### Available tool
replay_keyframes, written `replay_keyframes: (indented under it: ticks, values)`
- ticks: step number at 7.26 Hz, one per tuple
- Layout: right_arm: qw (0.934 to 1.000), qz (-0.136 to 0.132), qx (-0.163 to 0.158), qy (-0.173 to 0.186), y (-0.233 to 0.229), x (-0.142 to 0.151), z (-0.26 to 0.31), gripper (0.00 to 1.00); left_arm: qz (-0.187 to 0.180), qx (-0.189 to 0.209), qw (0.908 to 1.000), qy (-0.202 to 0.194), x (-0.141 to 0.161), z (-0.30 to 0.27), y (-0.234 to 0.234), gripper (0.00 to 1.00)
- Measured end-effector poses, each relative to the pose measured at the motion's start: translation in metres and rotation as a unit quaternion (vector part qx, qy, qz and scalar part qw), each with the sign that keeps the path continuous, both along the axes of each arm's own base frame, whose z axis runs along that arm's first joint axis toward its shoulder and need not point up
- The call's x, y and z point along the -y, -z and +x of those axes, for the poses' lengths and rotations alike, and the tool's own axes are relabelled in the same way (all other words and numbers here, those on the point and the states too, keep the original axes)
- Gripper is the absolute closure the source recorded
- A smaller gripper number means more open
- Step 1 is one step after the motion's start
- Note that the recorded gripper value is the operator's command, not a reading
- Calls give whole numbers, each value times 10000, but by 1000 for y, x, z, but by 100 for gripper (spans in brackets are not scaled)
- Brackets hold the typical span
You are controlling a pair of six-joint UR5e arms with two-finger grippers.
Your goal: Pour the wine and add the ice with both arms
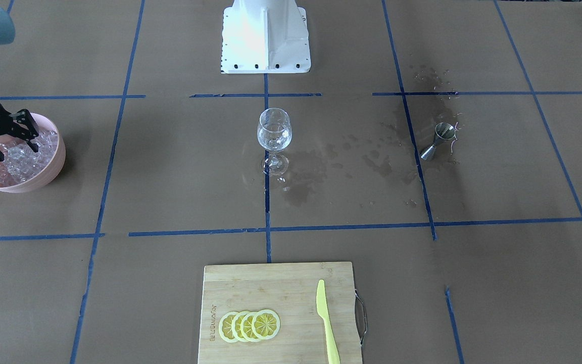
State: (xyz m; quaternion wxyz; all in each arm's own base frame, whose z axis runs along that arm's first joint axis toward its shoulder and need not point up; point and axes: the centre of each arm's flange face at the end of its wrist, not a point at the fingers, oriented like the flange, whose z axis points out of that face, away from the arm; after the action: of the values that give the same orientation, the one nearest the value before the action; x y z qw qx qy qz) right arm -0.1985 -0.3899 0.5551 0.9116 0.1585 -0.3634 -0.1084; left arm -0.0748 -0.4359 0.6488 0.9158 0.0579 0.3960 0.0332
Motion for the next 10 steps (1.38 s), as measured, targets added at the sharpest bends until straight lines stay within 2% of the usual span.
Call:
replay_keyframes:
  ticks: [5, 6, 7, 8, 10]
  values:
    - [9999, -88, -85, 22, -12, -3, 0, 30, 4, 0, 10000, 0, 0, 0, 0, 0]
    - [9999, -96, -94, 18, -13, -4, 0, 43, 7, 0, 10000, 0, 0, 0, 0, 0]
    - [9999, -103, -100, 17, -14, -4, 0, 68, 9, 0, 10000, 0, 0, 0, 0, 0]
    - [9999, -107, -100, 20, -14, -4, 1, 75, 11, 0, 10000, -1, 0, 0, 0, 0]
    - [9999, -101, -74, 30, -12, -4, 1, 72, 11, 1, 10000, -5, 0, 0, 0, 0]
